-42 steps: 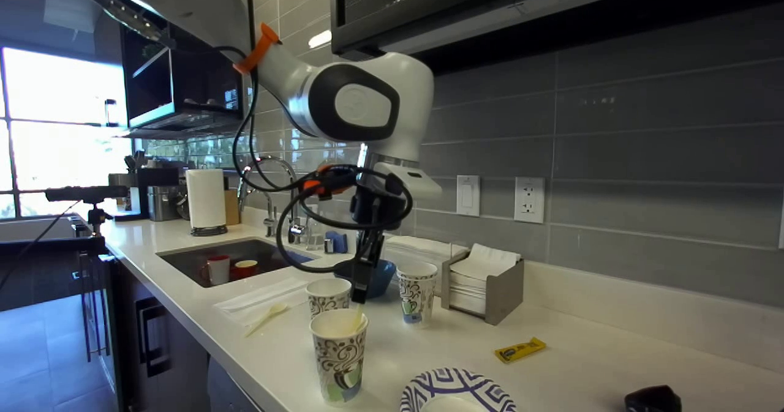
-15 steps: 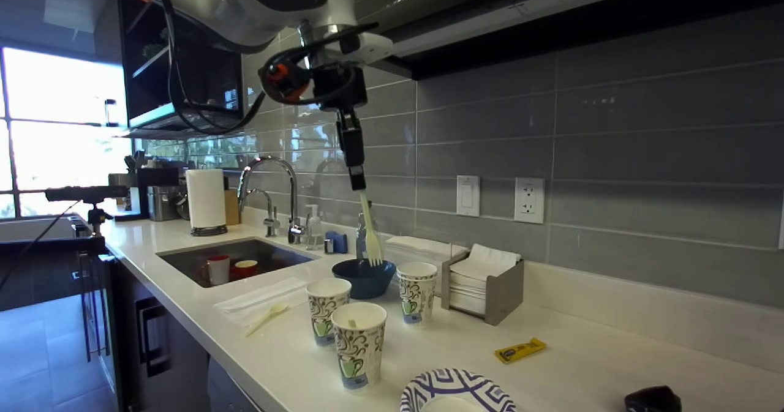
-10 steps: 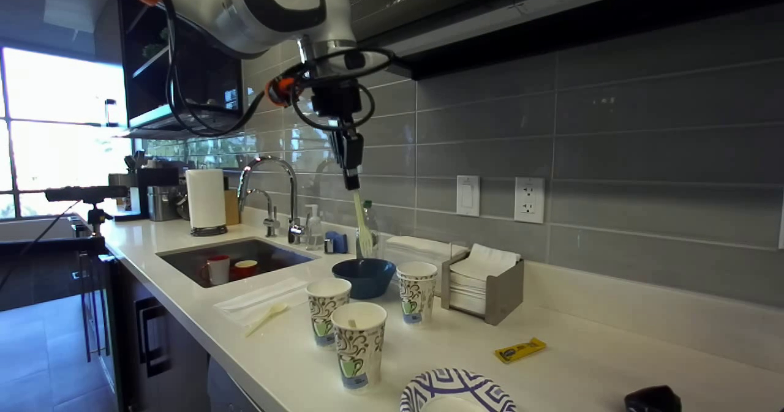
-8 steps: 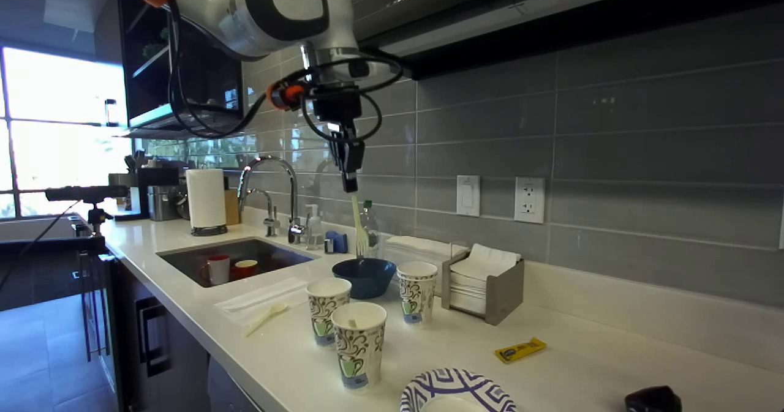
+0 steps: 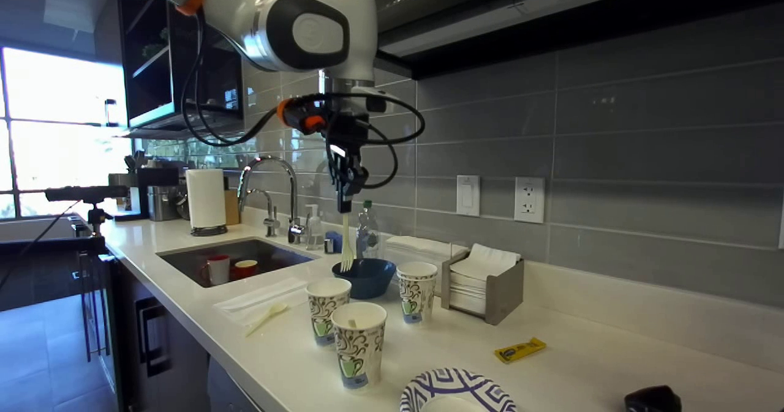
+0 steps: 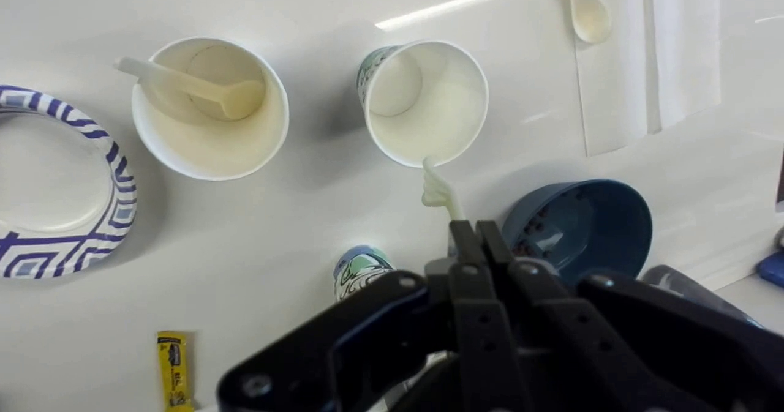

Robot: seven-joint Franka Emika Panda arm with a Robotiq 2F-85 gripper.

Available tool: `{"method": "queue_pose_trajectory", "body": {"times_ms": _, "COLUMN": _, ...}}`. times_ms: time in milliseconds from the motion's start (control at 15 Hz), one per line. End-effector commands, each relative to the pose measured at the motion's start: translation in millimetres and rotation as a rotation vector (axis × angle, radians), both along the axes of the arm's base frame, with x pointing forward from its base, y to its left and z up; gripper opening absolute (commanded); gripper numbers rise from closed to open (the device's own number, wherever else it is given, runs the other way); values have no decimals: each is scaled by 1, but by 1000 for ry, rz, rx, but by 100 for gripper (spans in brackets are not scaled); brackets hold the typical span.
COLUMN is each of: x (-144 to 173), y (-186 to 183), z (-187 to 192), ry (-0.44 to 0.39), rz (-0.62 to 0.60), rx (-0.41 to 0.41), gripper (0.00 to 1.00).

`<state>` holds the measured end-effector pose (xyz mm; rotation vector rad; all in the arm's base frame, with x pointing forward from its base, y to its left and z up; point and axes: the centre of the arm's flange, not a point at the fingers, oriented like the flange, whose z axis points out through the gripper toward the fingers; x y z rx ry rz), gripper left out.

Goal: Move the spoon to the cup to the left

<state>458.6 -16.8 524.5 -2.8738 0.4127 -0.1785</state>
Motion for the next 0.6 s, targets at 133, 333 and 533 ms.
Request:
{"method": "queue_pose_trajectory", "body": {"times_ms": 133, "x": 6, "y": -6, "z": -21, "ry": 73, "rz": 34, "rx": 56, "gripper": 1}}
{"method": "queue_pose_trajectory", "body": {"times_ms": 333, "x": 8, "y": -7, "z": -30, "ry": 99, "rz": 42, "rx": 71, "gripper": 1}}
{"method": "queue_pose_trajectory", "body": {"times_ms": 533, "x": 12, "y": -6, "z": -41, "ry": 111, "rz": 54, "rx": 92, "gripper": 1}}
